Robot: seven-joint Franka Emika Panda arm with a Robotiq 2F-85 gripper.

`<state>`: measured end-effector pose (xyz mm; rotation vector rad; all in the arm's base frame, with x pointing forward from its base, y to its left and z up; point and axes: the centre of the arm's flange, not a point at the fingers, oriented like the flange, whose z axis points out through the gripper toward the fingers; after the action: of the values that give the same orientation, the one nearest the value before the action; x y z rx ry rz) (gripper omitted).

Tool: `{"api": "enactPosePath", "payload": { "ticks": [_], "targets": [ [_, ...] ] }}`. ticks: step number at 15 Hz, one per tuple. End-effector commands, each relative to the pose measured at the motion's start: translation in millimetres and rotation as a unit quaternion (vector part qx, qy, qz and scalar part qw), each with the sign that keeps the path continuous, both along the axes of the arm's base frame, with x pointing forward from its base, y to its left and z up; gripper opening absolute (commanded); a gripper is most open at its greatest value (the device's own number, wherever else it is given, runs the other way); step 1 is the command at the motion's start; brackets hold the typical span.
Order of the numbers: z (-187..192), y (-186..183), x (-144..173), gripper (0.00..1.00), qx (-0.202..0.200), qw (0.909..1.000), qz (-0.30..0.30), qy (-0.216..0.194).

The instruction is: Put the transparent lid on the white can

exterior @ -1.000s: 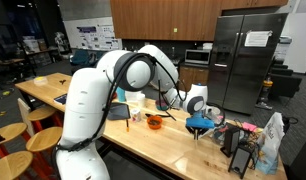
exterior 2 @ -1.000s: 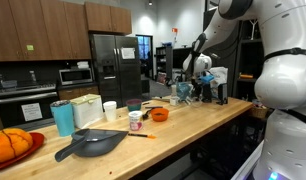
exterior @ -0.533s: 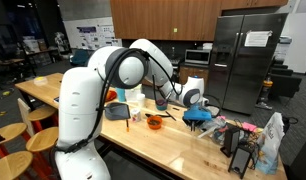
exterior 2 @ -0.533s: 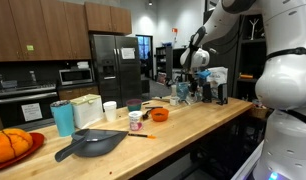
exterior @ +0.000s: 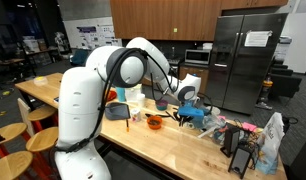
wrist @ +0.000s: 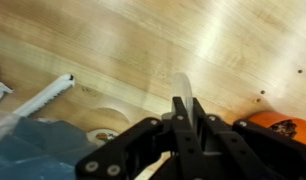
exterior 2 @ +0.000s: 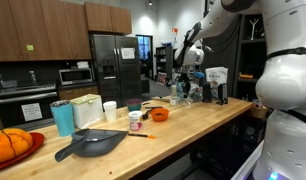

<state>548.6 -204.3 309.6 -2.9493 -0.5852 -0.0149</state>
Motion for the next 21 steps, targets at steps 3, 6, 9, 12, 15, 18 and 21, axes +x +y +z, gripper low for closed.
{"api": "enactPosePath", "payload": {
  "ticks": [3,6,9,12,15,18,21],
  "targets": [
    [21,66,27,0.02,0.097,0.9919,0.072,0.038],
    [28,112,42,0.02,0.146,0.9824,0.1,0.06],
    [32,150,62,0.02,0.189,0.9714,0.12,0.078],
    [26,155,53,0.09,0.18,0.973,0.12,0.079],
    [25,156,53,0.09,0.18,0.9729,0.121,0.08],
    [26,159,55,0.02,0.181,0.9719,0.127,0.079],
    [24,171,63,0.02,0.172,0.9705,0.149,0.081]
  ]
}}
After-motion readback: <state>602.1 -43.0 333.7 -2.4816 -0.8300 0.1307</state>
